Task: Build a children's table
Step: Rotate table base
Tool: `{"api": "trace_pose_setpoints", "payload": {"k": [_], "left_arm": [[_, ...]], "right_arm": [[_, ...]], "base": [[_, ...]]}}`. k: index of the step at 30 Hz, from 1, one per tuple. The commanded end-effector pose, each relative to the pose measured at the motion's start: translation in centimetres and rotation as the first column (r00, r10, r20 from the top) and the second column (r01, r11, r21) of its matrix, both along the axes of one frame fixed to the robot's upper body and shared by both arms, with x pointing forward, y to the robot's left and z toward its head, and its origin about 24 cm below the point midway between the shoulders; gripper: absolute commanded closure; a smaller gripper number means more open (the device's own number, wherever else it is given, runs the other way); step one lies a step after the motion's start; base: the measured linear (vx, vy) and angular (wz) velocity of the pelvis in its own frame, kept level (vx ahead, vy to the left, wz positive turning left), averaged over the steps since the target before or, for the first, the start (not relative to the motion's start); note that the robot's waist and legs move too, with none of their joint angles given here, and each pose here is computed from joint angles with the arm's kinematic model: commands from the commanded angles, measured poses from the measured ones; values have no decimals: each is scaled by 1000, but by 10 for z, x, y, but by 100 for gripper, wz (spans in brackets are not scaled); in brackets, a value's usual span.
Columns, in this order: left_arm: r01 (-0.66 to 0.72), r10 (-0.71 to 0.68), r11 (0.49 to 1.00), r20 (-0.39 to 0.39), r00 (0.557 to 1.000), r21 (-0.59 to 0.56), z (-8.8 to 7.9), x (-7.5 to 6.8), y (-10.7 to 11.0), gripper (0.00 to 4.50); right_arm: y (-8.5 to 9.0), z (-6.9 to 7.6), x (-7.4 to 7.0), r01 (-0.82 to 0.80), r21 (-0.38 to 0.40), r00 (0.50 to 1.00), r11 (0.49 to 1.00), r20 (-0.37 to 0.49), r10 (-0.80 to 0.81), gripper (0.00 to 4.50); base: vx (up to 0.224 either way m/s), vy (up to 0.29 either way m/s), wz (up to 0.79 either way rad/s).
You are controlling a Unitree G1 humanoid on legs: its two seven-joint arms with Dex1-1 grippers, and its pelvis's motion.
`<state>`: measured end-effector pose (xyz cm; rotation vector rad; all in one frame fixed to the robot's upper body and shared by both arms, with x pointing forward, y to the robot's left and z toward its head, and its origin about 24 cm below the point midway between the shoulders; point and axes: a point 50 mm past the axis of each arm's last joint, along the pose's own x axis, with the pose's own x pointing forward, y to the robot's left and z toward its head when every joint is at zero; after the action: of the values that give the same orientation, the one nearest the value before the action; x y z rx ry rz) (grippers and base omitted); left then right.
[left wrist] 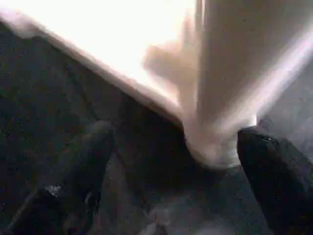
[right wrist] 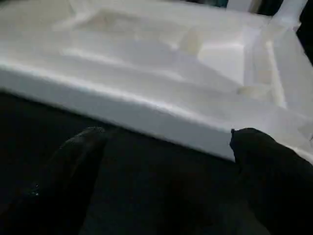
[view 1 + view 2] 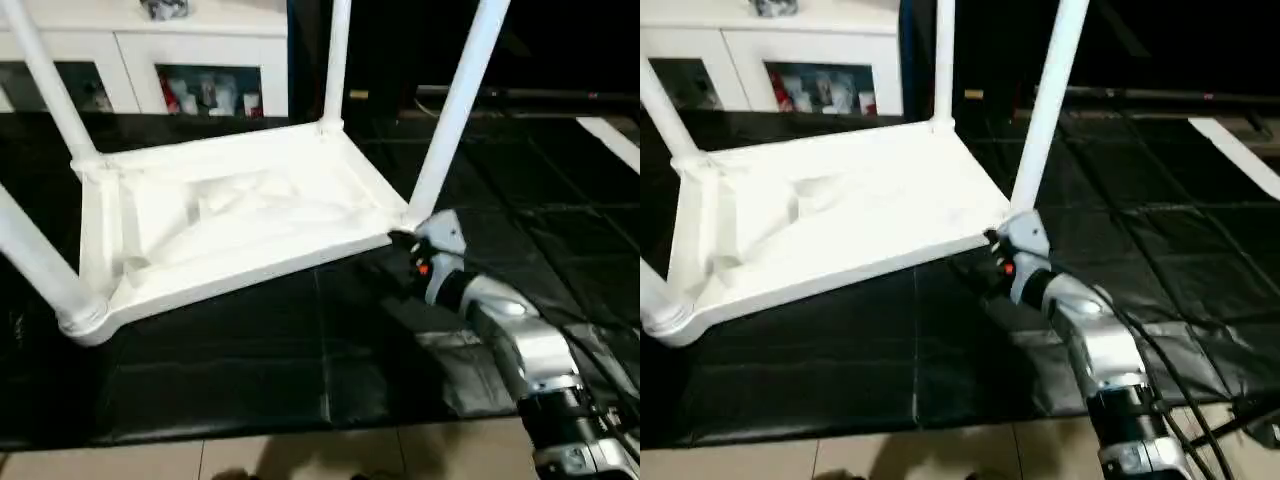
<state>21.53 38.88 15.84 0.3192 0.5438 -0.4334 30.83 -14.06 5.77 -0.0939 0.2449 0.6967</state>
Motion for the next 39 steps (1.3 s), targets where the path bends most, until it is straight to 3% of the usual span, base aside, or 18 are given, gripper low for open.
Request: {"api": "trace_pose_setpoints", "payload": {"k": [1,5,9,11,14,19,29,35,39], "left_arm": [[42,-36,996,70,997,-80,7,5,-7,2],[160,-134,954,117,984,-253,1,13,-34,2],[232,-191,913,150,970,-337,-6,20,-54,2],[283,-239,874,158,958,-394,-11,22,-69,2],[337,-307,826,141,941,-452,-19,21,-87,2],[408,-394,764,138,909,-500,-21,18,-112,2],[593,-624,555,179,761,-583,-15,14,-184,2],[639,-671,430,248,699,-638,-6,12,-215,2],[651,-685,378,273,675,-659,-4,10,-228,2]], "right_arm": [[-2,-2,1,19,-53,1000,998,0,-19,0],[-7,-8,1,36,-124,999,992,-33,-40,0],[-9,-11,3,54,-160,997,986,-37,-60,0],[-12,-15,6,89,-223,995,971,-28,-98,0],[-21,-23,12,195,-274,977,942,-26,-210,0],[-21,-28,16,210,-307,975,928,-7,-223,0],[9,-26,38,230,-233,973,945,20,-232,0],[39,-22,43,169,-157,985,973,15,-169,0],[54,-21,43,132,-122,991,984,12,-132,0]], "base": [[0,0,0],[0,0,0],[0,0,0],[0,0,0],[0,0,0],[0,0,0],[0,0,0],[0,0,0],[0,0,0]]}}
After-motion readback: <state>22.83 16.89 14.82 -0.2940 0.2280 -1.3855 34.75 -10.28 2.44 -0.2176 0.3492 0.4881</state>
